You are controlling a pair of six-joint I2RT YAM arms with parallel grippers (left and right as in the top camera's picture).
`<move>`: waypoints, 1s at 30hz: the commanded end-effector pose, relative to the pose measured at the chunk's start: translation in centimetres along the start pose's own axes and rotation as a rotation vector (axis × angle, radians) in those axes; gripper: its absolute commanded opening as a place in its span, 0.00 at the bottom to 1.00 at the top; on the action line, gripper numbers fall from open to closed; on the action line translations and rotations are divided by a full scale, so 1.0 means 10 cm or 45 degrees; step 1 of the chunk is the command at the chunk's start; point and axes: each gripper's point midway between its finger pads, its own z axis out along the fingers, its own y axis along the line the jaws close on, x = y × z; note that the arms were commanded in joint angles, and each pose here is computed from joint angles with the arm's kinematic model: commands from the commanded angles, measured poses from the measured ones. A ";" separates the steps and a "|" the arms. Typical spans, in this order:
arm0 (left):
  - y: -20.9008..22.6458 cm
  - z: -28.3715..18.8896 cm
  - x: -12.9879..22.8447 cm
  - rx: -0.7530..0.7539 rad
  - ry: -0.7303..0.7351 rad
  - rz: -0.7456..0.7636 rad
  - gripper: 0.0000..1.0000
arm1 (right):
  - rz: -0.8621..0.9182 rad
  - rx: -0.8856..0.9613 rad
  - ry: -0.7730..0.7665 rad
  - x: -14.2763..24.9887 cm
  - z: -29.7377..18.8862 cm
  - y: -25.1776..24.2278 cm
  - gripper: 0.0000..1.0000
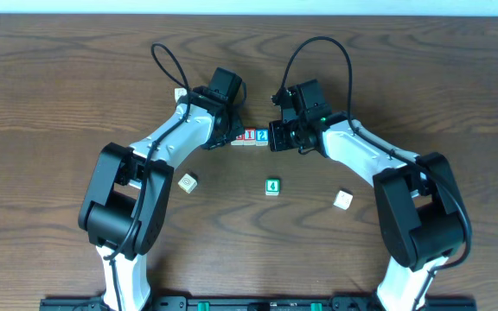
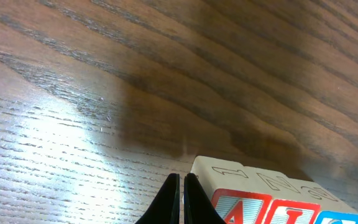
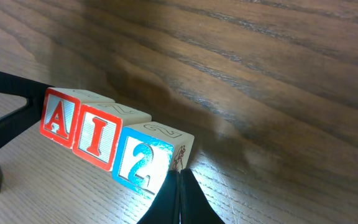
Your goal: Spell out Ai2
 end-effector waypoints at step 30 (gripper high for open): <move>0.58 -2.98 0.35 0.148 -0.495 0.348 0.06 | -0.118 0.196 -0.449 0.74 -3.52 0.70 0.02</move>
